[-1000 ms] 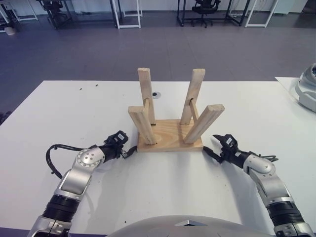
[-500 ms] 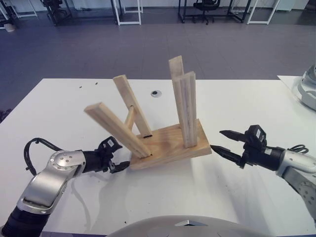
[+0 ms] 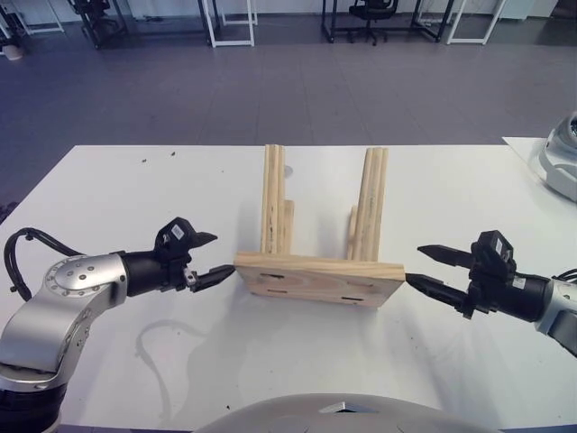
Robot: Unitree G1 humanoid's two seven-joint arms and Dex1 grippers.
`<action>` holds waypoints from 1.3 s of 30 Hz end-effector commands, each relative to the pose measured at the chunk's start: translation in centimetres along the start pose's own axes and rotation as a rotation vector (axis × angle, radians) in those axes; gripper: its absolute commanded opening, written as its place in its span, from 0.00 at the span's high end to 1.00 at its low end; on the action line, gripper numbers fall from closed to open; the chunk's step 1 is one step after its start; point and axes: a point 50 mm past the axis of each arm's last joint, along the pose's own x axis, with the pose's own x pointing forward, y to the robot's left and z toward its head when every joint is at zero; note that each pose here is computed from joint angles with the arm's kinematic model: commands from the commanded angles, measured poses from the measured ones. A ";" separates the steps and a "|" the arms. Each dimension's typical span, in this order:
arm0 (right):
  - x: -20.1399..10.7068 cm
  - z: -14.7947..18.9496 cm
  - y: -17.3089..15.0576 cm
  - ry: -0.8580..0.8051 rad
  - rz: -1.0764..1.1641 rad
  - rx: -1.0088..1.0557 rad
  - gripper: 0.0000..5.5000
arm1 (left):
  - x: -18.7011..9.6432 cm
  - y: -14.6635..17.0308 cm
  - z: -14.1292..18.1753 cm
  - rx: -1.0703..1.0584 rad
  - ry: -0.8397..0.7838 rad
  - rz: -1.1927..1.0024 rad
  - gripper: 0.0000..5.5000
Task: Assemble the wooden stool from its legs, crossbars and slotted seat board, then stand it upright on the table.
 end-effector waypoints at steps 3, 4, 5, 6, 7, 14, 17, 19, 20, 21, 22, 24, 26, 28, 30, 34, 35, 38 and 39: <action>-1.6 0.1 -0.9 0.131 0.076 -0.158 0.32 | -1.8 2.9 -1.0 0.122 0.152 -0.066 0.27; -1.7 -0.1 -0.9 0.164 0.100 -0.171 0.32 | -1.8 3.2 -0.9 0.145 0.165 -0.100 0.27; -1.8 -0.3 -0.8 0.185 0.126 -0.179 0.32 | -1.8 3.3 -0.7 0.164 0.175 -0.141 0.27; -1.7 -0.4 -0.6 0.188 0.159 -0.182 0.32 | -1.5 2.9 -0.6 0.177 0.173 -0.207 0.27; -1.3 -0.3 -0.4 0.169 0.197 -0.183 0.32 | -1.0 2.2 -0.5 0.182 0.157 -0.290 0.27; 3.5 -0.5 -0.4 0.100 0.333 -0.187 0.35 | 4.1 1.6 0.0 0.161 0.040 -0.473 0.27; 4.3 -1.4 -0.3 0.137 0.362 -0.191 0.45 | 5.8 1.4 -0.9 0.162 0.049 -0.492 0.31; 4.6 -1.7 -0.5 0.136 0.358 -0.190 0.52 | 6.0 1.4 -1.3 0.176 0.057 -0.498 0.37; 4.8 -1.8 -0.6 0.127 0.352 -0.189 0.56 | 5.9 1.5 -1.3 0.186 0.058 -0.494 0.40; 4.9 -1.9 -0.7 0.117 0.346 -0.188 0.59 | 5.9 1.7 -1.2 0.198 0.059 -0.494 0.43; 5.1 -1.9 -0.8 0.110 0.340 -0.190 0.63 | 5.8 1.8 -1.1 0.207 0.058 -0.495 0.47; 5.2 -1.9 -0.9 0.100 0.339 -0.197 0.69 | 5.6 1.9 -0.9 0.226 0.065 -0.494 0.53; 5.2 -1.7 -0.8 0.080 0.358 -0.202 0.71 | 5.7 2.1 -0.5 0.246 0.054 -0.477 0.58; 5.1 -1.1 -0.6 0.037 0.382 -0.205 0.72 | 5.9 2.2 0.7 0.271 0.008 -0.477 0.64; 4.6 1.1 -0.4 -0.050 0.400 -0.201 0.72 | 6.0 1.8 3.3 0.261 -0.102 -0.529 0.70; 1.5 7.8 -0.2 -0.119 0.512 -0.115 0.72 | 2.5 1.4 10.4 0.091 -0.272 -0.736 0.71; 0.5 10.4 0.1 -0.124 0.599 -0.042 0.72 | 0.9 1.7 12.6 0.000 -0.264 -0.820 0.71; -2.2 16.2 0.5 -0.084 0.846 0.208 0.72 | -2.6 2.1 16.7 -0.269 -0.153 -1.082 0.71; -3.0 17.4 0.4 -0.045 0.911 0.277 0.72 | -3.4 2.1 17.5 -0.349 -0.121 -1.156 0.71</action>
